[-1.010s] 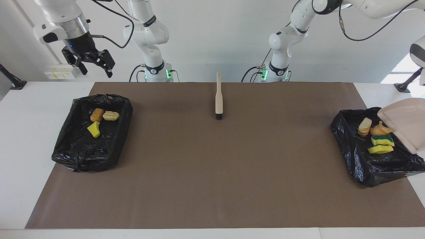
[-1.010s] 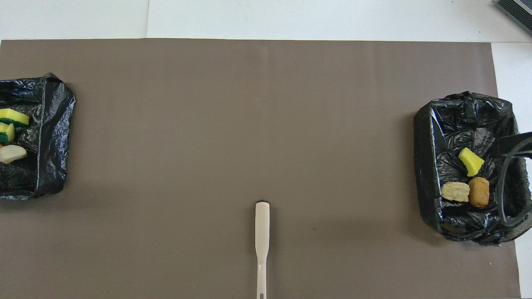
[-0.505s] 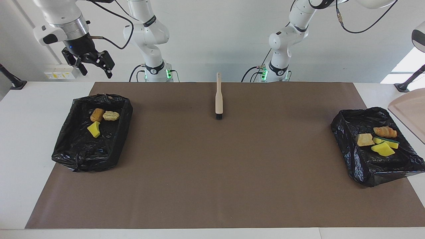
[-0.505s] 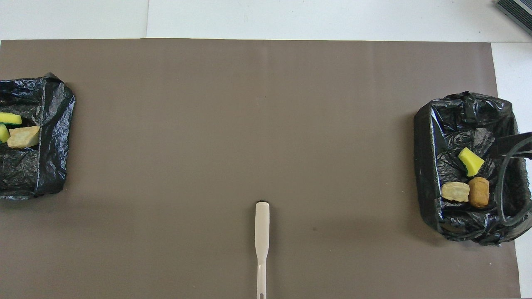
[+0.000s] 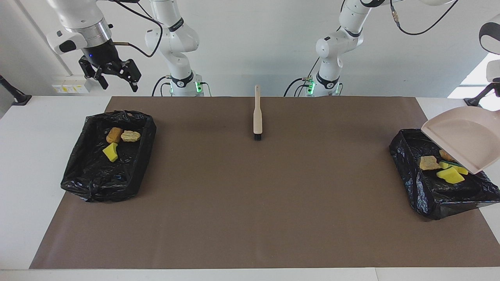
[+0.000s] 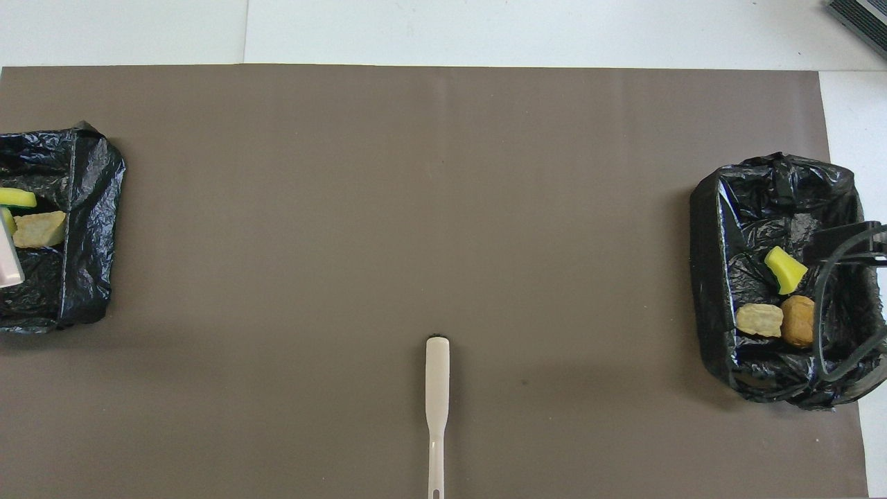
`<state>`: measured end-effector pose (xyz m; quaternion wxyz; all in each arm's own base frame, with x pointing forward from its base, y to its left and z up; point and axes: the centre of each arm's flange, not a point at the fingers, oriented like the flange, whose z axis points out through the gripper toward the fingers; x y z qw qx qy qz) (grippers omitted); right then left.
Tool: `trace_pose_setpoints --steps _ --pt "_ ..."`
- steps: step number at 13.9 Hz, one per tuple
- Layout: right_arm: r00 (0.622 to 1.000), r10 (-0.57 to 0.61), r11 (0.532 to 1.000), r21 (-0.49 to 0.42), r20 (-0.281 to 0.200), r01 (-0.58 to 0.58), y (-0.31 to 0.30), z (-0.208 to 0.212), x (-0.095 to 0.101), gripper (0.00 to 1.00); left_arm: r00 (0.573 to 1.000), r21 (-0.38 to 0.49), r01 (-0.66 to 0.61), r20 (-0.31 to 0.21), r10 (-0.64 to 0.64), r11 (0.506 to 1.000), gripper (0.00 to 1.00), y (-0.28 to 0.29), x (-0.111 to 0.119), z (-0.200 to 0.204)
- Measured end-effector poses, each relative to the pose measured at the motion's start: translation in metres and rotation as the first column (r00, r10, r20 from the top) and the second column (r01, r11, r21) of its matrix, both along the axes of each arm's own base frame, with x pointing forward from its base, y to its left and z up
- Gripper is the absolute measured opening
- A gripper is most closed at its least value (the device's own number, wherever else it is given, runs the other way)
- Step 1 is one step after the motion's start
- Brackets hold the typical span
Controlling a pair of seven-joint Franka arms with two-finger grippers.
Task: Sweep and dump trash in bin
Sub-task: 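Bring the emptied dustpan back over the mat center with the left gripper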
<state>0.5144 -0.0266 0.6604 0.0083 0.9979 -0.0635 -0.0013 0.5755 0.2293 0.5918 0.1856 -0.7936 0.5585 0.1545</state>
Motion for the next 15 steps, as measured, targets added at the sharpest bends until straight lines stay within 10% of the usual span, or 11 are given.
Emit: trace_pose_setpoints --steps 8,15 --pt "1.000 0.000 1.000 0.000 0.000 0.000 0.000 0.000 0.000 1.00 0.949 -0.183 -0.303 0.034 0.314 0.935 0.32 -0.220 -0.017 -0.047" --pt "0.996 0.004 1.000 -0.003 0.090 -0.004 0.001 0.004 0.012 1.00 0.736 -0.330 -0.632 0.027 0.677 0.701 0.32 -0.444 -0.056 -0.096"
